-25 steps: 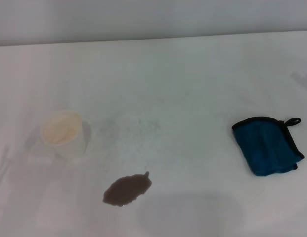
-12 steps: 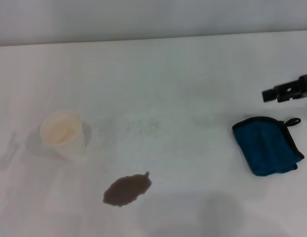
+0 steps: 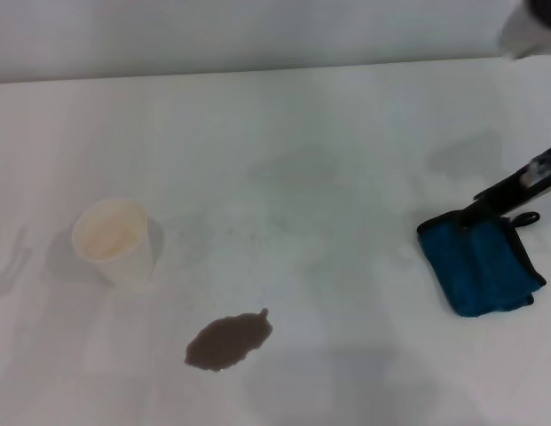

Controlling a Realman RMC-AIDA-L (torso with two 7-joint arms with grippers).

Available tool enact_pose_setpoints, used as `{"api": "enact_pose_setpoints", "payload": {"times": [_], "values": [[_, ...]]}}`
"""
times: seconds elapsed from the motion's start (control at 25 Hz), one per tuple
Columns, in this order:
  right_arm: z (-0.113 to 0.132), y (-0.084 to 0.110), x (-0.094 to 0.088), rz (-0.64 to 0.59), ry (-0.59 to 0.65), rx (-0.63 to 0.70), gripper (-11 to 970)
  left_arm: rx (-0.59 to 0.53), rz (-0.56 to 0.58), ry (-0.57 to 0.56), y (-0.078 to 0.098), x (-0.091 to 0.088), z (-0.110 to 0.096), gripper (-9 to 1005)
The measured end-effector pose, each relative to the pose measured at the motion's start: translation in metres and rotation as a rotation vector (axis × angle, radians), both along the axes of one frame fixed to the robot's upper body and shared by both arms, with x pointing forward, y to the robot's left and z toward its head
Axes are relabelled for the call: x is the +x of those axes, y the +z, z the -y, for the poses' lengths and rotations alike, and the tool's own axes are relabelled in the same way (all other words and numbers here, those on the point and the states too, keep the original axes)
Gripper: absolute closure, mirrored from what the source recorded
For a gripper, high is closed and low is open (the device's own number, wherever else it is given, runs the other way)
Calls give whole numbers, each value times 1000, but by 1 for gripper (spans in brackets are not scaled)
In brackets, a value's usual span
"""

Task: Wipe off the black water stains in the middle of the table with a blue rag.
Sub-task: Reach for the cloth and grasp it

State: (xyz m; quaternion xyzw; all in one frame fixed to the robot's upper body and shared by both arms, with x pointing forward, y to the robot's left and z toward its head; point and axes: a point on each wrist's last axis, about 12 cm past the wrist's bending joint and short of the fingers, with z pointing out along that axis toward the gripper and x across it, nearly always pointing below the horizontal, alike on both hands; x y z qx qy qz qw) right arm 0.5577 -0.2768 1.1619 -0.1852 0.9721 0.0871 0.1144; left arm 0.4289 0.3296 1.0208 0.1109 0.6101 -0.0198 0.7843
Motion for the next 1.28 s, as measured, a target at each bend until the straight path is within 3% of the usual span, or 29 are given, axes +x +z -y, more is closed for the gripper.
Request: {"api": "enact_pose_setpoints", "payload": {"times": [0.28, 0.6, 0.96, 1.2, 1.28], "values": [[-28, -24, -2, -34, 1, -223, 224, 34, 15, 13, 0, 1, 3, 112], [-25, -49, -3, -86, -11, -265, 225, 29, 20, 8, 1, 3, 6, 112], [-33, -55, 0, -64, 29, -288, 236, 23, 19, 9, 0, 2, 7, 113], [-44, -57, -2, -59, 68, -323, 413, 23, 22, 6, 1, 3, 8, 113], [-46, -59, -3, -57, 78, -339, 422, 23, 24, 5, 1, 4, 8, 113]]}}
